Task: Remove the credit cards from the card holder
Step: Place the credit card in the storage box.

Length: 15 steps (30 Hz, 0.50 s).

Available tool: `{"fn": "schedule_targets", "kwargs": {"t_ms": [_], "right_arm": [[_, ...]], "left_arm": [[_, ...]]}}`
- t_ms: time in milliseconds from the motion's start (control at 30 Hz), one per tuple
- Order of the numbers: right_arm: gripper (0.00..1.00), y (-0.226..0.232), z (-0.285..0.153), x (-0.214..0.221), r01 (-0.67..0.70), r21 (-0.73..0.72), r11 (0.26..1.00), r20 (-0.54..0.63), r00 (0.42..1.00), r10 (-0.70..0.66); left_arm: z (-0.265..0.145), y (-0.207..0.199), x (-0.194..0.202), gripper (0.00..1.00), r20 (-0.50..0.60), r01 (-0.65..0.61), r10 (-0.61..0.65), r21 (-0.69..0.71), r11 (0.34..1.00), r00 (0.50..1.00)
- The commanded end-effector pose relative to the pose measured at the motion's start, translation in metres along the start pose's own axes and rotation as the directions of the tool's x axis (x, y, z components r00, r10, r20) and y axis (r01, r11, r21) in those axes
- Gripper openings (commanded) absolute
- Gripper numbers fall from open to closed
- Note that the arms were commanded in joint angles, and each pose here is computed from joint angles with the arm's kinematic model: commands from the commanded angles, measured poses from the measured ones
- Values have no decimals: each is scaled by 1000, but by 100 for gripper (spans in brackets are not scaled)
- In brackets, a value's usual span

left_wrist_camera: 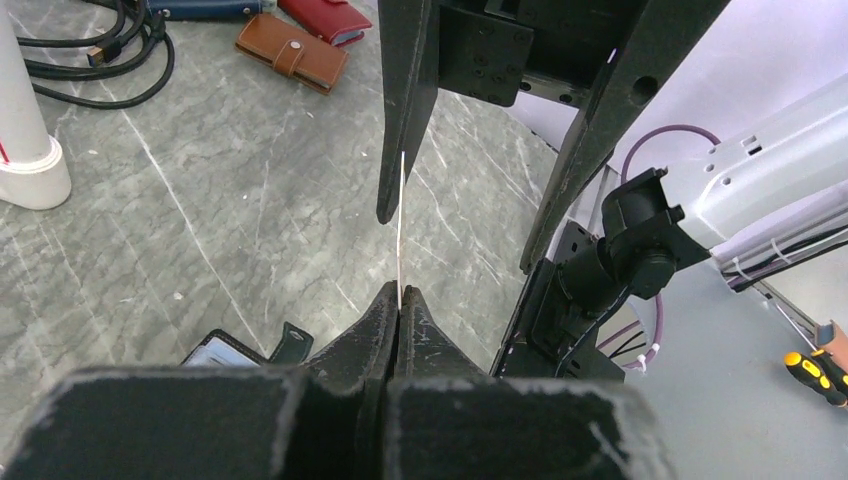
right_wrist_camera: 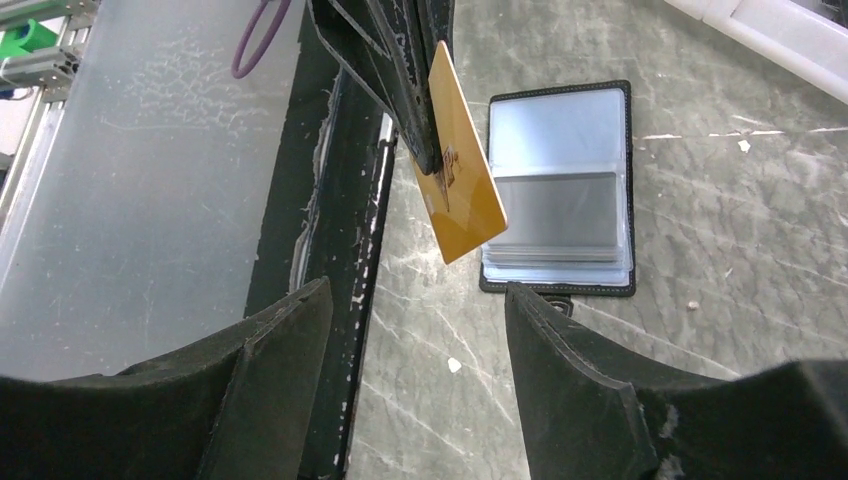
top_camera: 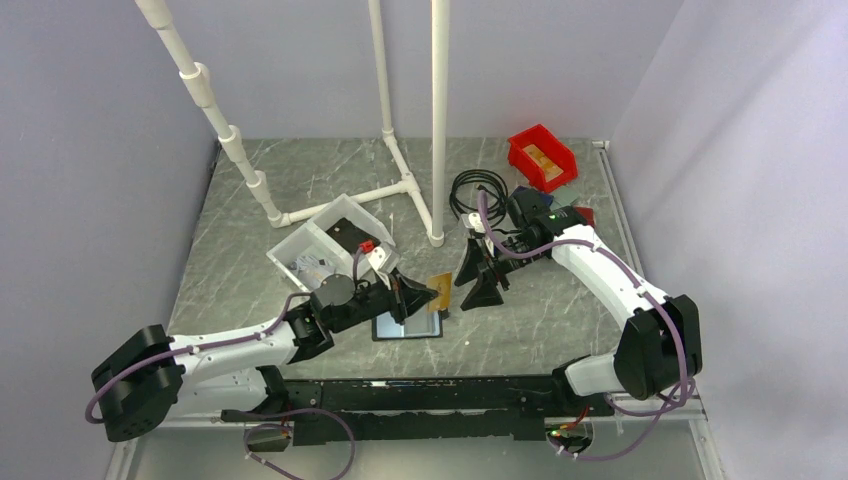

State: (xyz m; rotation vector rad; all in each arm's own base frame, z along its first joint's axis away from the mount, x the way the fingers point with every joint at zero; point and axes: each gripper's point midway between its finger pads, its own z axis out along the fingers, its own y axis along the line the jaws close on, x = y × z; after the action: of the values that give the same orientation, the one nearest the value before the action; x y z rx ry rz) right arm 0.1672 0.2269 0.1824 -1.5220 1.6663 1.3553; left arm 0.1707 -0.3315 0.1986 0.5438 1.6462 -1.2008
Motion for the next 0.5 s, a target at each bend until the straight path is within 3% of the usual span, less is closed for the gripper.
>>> {"fn": "schedule_targets", "kwargs": {"t_ms": [0,467], "right_arm": [[67,4,-3,-21,65,-30,997,67,996,-63],[70,13,-3,-23,94,-64,994,98,991,-87]], "left_arm": [[5,-8,-21,0,67,-70,69,2,998,995],[13,-20,-22,0,85,-121,119,11,993,989]]}}
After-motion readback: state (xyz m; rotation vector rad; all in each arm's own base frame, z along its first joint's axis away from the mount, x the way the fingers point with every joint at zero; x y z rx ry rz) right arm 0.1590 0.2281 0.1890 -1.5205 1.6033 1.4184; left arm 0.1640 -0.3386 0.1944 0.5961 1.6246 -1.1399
